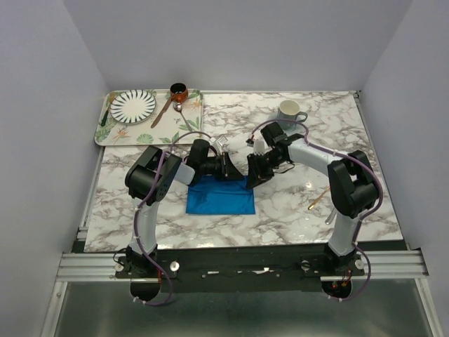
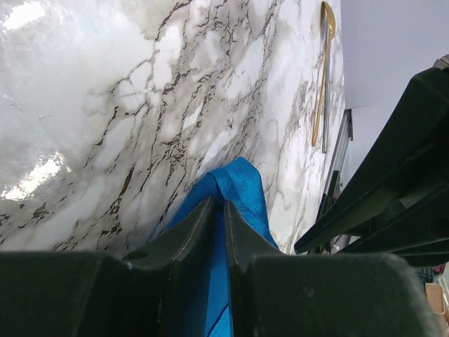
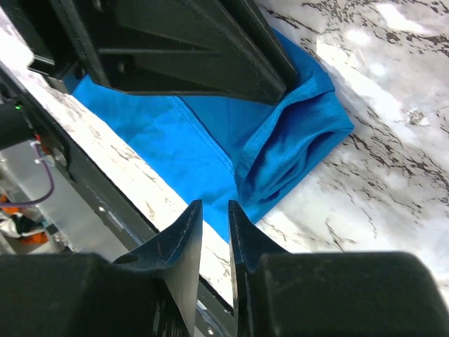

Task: Fold the napkin into a case and place the utensils inside
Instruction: Smooth out the 2/3-rectangle-folded napkin at the center of the board.

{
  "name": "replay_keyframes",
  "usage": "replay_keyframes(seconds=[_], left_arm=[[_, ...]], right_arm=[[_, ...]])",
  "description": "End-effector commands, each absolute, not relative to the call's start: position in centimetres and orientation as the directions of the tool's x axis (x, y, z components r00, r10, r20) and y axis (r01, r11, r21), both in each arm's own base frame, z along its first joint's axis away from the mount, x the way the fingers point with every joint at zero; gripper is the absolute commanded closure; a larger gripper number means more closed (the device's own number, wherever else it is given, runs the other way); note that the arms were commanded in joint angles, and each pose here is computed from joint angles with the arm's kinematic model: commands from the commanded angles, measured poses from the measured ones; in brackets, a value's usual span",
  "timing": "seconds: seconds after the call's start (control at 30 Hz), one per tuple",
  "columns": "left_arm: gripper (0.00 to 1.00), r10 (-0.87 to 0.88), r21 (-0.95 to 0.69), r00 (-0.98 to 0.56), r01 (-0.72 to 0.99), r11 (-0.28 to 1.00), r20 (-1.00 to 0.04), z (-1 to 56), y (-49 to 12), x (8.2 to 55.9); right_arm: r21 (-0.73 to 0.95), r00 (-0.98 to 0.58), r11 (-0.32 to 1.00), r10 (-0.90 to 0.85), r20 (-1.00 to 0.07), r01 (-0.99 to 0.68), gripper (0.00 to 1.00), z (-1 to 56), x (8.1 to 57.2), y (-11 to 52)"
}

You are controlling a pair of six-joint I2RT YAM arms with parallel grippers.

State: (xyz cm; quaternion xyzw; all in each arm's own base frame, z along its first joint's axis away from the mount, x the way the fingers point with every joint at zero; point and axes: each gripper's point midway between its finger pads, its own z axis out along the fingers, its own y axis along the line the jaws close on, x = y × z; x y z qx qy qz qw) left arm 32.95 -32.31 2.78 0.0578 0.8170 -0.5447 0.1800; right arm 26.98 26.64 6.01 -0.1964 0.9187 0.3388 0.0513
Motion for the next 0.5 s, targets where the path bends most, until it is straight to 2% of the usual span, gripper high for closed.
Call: replay_keyframes(seconds=[0.0, 0.3, 0.47], left_arm=[[0.74, -0.095, -0.839, -0.951, 0.210, 0.501, -0.294, -1.4, -31.0, 32.3], [0.74, -0.078, -0.828, -0.952, 0.215, 0.518, -0.296, -1.8, -30.9, 32.2], [0.74, -0.073, -0.829, -0.952, 0.220, 0.515, -0.298, -1.8, -30.8, 32.1]], right_arm=[[0.675, -0.930, 0.641, -0.271, -0.247, -0.366, 0.71, 6.9, 28.2, 28.3], [0.727, -0.951, 0.617, -0.249, -0.183, -0.301, 0.72, 4.8, 30.1, 30.1], [0.705, -0.968, 0.671, -0.231, -0.095, -0.229, 0.74, 1.4, 29.1, 28.4]])
